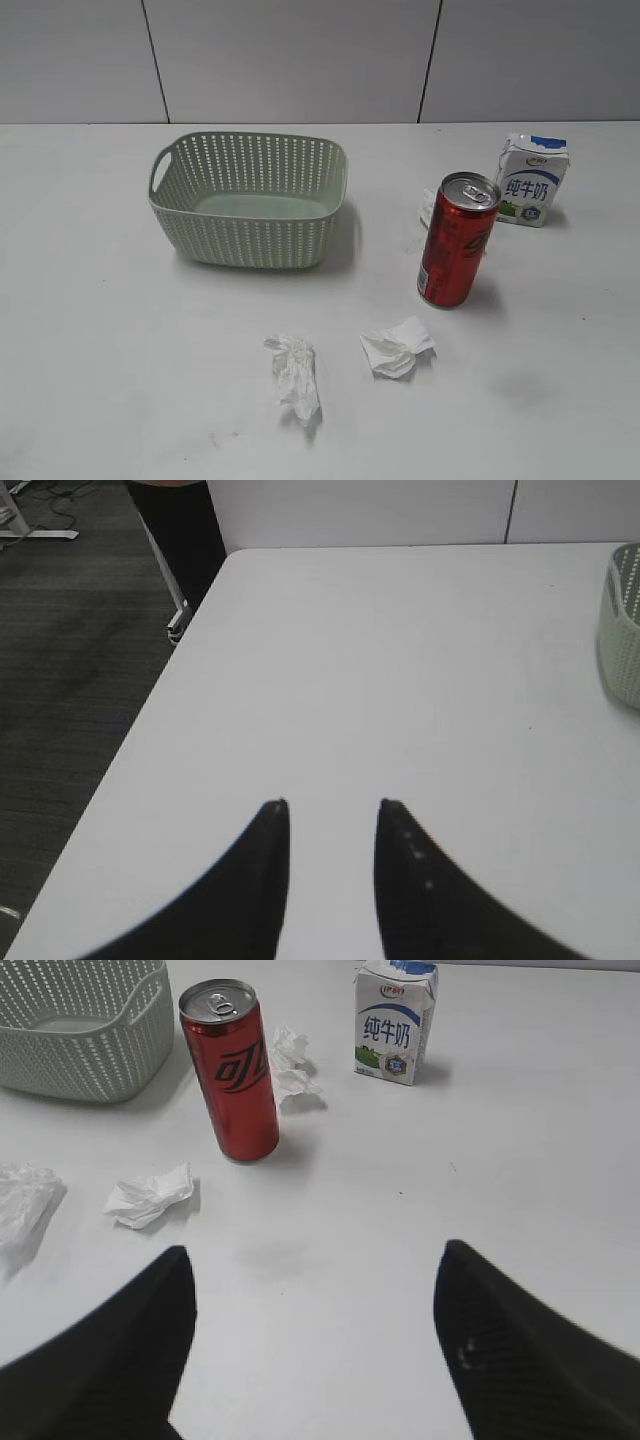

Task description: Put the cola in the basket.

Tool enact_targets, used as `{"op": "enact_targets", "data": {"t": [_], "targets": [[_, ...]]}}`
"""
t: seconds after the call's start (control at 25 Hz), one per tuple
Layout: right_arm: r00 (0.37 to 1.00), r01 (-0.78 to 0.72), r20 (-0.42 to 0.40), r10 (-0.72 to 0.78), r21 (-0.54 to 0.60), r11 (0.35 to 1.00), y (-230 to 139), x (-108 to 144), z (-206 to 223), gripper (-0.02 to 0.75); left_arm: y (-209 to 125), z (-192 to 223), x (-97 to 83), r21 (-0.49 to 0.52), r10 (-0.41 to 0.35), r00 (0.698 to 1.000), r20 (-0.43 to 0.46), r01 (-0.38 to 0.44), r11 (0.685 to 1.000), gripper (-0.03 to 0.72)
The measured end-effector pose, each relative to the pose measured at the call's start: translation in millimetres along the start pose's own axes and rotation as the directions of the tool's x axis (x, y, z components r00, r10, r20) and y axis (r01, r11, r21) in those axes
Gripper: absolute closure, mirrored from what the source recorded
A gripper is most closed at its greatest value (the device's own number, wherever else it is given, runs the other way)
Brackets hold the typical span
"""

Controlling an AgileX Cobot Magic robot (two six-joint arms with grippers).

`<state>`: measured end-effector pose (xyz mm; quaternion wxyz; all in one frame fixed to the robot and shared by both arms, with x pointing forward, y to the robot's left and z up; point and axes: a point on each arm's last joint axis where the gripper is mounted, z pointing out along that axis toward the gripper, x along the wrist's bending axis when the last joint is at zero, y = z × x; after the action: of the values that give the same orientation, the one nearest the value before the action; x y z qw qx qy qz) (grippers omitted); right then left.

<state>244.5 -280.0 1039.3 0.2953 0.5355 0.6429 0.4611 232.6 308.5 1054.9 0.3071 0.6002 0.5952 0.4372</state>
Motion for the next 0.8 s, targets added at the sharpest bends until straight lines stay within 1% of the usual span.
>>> {"op": "enact_targets", "data": {"t": [0.2,0.36,0.44,0.52,0.6,0.64,0.68,0.8], "targets": [[1.0,-0.001,0.0,0.001,0.0,1.0,0.0,0.0,0.0,0.176,0.1,0.0,-0.9,-0.001,-0.006,1.0,0.01,0.006,1.0,0.457],[1.0,-0.001,0.0,0.001,0.0,1.0,0.0,0.0,0.0,0.176,0.5,-0.1,-5.8,-0.004,-0.037,0.997,0.063,0.037,0.999,0.457],[1.0,-0.001,0.0,0.001,0.0,1.0,0.0,0.0,0.0,0.176,0.6,-0.2,-6.8,-0.004,-0.044,0.996,0.075,0.044,0.999,0.457],[1.0,-0.001,0.0,0.001,0.0,1.0,0.0,0.0,0.0,0.164,0.7,-0.2,-7.6,-0.004,-0.048,0.995,0.083,0.049,0.999,0.457],[1.0,-0.001,-0.002,0.001,0.0,1.0,0.0,0.2,0.0,0.135,0.7,-0.2,-7.6,-0.004,-0.048,0.995,0.083,0.049,0.999,0.44],[1.0,-0.003,-0.003,0.003,0.001,1.0,0.3,0.2,0.3,0.118,0.7,-0.2,-7.6,-0.004,-0.048,0.995,0.083,0.049,0.999,0.41],[1.0,-0.003,-0.003,0.003,0.004,1.0,0.8,0.1,0.7,0.106,0.8,-0.3,-8.3,-0.005,-0.053,0.994,0.091,0.054,0.999,0.363],[1.0,-0.006,-0.002,0.006,-0.008,1.0,6.0,0.2,0.8,0.093,0.9,-0.3,-9.2,-0.004,-0.058,0.993,0.101,0.059,0.998,0.174]]}}
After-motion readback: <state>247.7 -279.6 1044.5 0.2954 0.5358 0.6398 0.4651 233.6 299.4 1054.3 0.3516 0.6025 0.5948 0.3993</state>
